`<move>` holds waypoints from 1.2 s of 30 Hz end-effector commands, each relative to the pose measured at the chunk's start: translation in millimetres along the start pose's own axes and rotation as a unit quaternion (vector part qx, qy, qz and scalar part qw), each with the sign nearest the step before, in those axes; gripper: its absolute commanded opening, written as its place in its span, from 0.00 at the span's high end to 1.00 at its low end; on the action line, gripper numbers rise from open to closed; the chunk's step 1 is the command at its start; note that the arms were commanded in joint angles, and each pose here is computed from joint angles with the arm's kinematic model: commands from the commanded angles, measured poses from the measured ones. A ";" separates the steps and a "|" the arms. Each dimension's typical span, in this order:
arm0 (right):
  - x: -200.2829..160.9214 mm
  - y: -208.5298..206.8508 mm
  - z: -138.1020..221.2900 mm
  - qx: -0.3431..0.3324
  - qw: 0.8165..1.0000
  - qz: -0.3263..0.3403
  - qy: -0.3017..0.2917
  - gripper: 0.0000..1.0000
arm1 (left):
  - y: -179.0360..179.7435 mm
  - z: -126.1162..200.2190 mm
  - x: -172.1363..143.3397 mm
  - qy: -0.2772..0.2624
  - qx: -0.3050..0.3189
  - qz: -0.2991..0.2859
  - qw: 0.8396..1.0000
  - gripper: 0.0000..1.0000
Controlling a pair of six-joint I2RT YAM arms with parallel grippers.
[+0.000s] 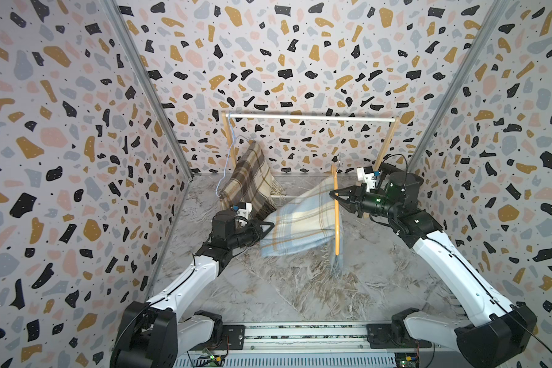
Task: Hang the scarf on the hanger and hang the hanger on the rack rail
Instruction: Hang the scarf on the hanger, then place the hanger at the clothesline.
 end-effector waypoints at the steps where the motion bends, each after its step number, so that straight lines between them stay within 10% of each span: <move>1: 23.6 69.6 17.6 0.088 0.991 0.084 -0.054 1.00 | 4.9 -0.3 0.0 -0.010 -0.010 -0.014 1.000 1.00; 17: 30.6 103.7 22.4 0.106 0.987 0.109 -0.046 1.00 | 12.4 -8.4 -5.8 0.027 0.015 -0.063 0.998 0.60; 25: 34.6 101.5 26.2 0.084 0.988 0.117 -0.053 1.00 | -83.6 16.9 11.5 0.006 -0.084 -0.135 0.987 0.46; 36: 50.6 103.8 28.3 0.093 0.986 0.094 -0.098 1.00 | -243.1 54.0 -21.4 0.016 -0.242 -0.270 0.932 0.26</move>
Point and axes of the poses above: each gripper's point midway between its finger pads, its own z axis back along the fingers, its own y axis along the line the jaws close on, x = y × z, the point moved 2 cm from there along z, back along the fingers, and after that the axes turned 1 degree about z, right-handed, at the moved point
